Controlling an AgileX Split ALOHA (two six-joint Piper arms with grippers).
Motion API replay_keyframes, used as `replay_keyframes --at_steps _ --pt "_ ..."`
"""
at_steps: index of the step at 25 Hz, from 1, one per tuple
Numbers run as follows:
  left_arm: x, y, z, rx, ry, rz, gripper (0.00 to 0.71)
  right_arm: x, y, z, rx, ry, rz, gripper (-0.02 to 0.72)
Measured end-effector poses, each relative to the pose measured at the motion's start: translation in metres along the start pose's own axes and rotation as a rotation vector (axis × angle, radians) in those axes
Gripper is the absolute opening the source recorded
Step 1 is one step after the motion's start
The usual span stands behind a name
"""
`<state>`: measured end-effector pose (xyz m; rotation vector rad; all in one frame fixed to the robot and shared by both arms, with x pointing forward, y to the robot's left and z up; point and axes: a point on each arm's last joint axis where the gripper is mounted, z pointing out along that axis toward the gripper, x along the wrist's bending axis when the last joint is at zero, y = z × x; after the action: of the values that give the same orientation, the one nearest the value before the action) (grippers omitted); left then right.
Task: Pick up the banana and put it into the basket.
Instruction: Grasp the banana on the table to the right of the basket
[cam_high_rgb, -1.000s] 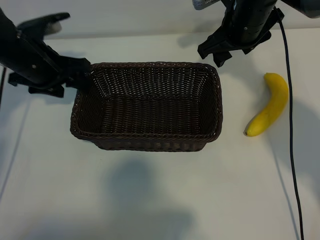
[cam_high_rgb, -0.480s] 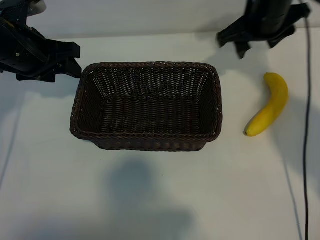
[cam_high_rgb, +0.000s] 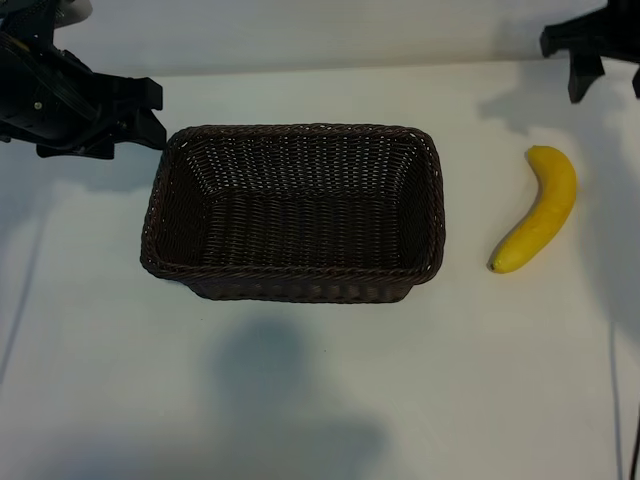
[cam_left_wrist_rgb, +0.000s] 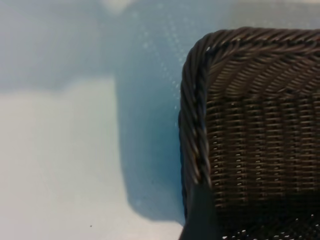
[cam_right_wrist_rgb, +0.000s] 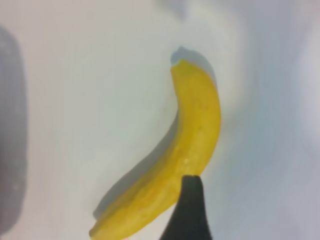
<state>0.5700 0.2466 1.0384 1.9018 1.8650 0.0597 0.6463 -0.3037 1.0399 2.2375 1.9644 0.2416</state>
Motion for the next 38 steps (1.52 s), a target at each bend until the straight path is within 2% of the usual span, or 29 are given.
replay_keyframes --at_steps 5,9,19,23,32,35,38 --pt "0.000 0.001 0.000 -0.014 0.001 -0.001 0.594 -0.001 -0.022 0.046 0.030 0.019 0.016 0.594" --pt "0.000 0.001 0.000 -0.015 0.001 -0.001 0.594 -0.001 -0.036 0.074 -0.017 0.047 0.071 0.594" --pt "0.000 0.002 0.000 -0.023 0.001 -0.001 0.594 -0.005 -0.051 0.103 -0.125 0.034 0.113 0.594" --pt "0.000 0.003 0.000 -0.029 0.002 -0.001 0.594 -0.004 -0.055 0.108 -0.127 0.035 0.107 0.594" --pt "0.000 0.003 0.000 -0.030 0.002 -0.001 0.593 0.025 -0.065 0.132 -0.072 0.045 0.014 0.591" --pt "0.000 0.003 0.000 -0.030 0.002 -0.001 0.592 0.028 -0.066 0.134 -0.065 0.046 0.004 0.540" --pt "0.000 0.003 0.000 -0.030 0.002 -0.001 0.592 0.029 -0.066 0.134 -0.066 0.047 0.008 0.400"
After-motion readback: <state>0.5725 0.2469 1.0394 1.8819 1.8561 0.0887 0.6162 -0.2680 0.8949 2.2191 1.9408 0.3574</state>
